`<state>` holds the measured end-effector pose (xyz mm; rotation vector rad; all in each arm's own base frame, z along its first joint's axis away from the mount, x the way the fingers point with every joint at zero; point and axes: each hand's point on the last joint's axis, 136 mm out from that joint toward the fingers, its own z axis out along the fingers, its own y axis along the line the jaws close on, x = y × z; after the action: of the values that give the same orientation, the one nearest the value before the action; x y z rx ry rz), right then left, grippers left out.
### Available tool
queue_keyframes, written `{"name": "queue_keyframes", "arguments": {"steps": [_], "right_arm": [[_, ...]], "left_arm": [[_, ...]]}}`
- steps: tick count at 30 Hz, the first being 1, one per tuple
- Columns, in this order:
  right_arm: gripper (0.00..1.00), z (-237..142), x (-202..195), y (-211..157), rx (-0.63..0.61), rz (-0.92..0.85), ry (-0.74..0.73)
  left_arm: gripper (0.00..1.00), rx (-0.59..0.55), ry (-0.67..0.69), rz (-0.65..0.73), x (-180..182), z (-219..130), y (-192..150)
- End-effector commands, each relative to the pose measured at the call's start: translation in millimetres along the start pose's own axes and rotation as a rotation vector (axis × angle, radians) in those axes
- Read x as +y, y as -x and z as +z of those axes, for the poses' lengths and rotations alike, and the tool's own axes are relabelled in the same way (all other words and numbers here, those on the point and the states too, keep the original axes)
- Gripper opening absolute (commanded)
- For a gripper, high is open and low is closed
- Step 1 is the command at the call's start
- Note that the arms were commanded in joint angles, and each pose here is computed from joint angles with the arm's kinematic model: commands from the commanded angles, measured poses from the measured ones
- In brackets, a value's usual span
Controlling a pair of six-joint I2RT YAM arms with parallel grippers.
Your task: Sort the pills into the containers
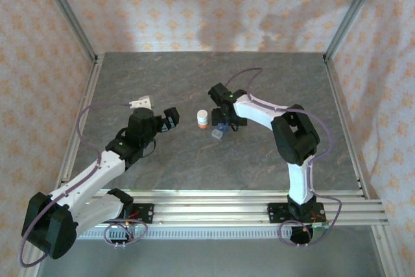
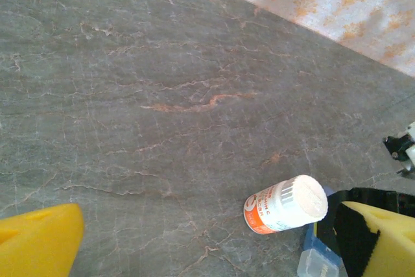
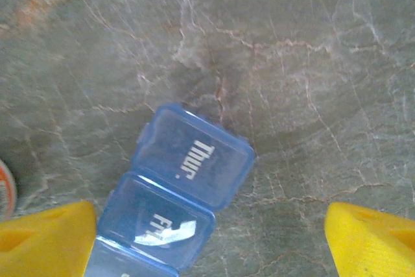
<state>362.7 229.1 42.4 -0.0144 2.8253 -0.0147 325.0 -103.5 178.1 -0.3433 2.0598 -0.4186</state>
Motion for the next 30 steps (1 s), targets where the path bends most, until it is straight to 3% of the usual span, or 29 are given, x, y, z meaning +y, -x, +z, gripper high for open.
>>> {"name": "queue_keyframes", "arguments": {"steps": [1, 20, 30], "right_arm": [[0.90, 1, -6, -8, 0.000, -0.001, -0.027], [0.91, -32, -36, -41, -0.021, 0.001, 0.000], [0.94, -25, -19, -23, -0.034, 0.044, 0.045]], "left_arm": [[1.00, -0.002, 0.014, 0.014, 3, 2, -3], [1.00, 0.011, 0.017, 0.017, 4, 4, -6], [1.00, 0.034, 0.016, 0.020, 2, 9, -10]]}}
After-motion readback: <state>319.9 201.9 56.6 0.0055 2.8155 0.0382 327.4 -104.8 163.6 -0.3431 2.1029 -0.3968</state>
